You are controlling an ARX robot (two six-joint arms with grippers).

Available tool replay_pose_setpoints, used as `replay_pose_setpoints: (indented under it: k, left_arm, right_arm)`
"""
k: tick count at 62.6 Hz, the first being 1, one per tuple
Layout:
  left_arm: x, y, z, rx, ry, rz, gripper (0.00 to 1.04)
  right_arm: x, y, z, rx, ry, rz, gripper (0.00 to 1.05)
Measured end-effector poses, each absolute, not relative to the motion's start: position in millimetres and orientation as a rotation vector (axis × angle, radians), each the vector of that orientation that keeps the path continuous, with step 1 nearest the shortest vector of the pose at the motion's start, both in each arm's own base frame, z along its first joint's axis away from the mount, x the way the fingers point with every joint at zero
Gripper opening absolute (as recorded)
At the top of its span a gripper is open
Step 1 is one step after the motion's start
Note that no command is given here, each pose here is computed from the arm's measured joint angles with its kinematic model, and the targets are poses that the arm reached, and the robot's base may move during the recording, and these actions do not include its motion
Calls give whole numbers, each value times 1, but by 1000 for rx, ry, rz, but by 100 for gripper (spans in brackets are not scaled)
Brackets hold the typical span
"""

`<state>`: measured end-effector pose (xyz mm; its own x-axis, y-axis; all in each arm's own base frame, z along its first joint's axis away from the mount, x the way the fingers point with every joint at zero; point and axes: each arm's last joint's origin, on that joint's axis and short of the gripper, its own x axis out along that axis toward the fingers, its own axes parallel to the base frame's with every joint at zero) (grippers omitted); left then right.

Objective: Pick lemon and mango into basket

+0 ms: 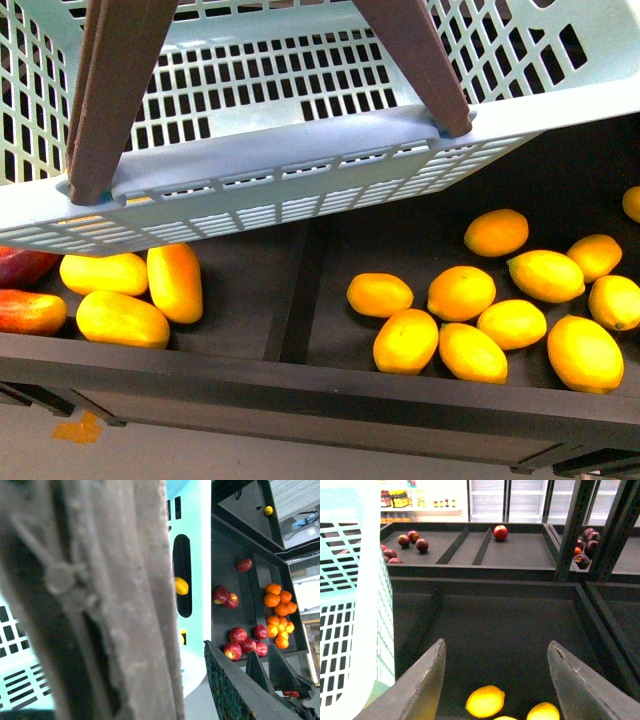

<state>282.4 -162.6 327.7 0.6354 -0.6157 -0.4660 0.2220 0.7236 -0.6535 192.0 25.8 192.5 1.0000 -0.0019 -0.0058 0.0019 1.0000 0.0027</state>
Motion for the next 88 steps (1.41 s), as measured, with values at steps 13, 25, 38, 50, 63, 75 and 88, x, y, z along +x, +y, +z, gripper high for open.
replay_pose_setpoints:
  k: [13,25,38,50,63,75,88]
  left_arm:
    - [281,-165,328,-585,740,-523,29]
    - [281,-165,328,-588,742,-526,28]
    - [281,-164,328,-590,741,-522,28]
    - [282,-162,328,-585,732,-505,28]
    - [282,-163,328,-586,736,-512,28]
    - [282,-163,328,-589,738,-515,28]
    - [282,-162,328,-588,736,-510,28]
  right_arm:
    - [192,25,193,3,5,-10,96]
    - [192,25,193,3,2,-5,96]
    - [192,25,194,3,0,-4,96]
    - [191,25,193,3,3,-4,96]
    - [191,25,192,3,6,-2,96]
    - [192,25,193,3,4,-2,96]
    - [192,25,193,3,5,-2,96]
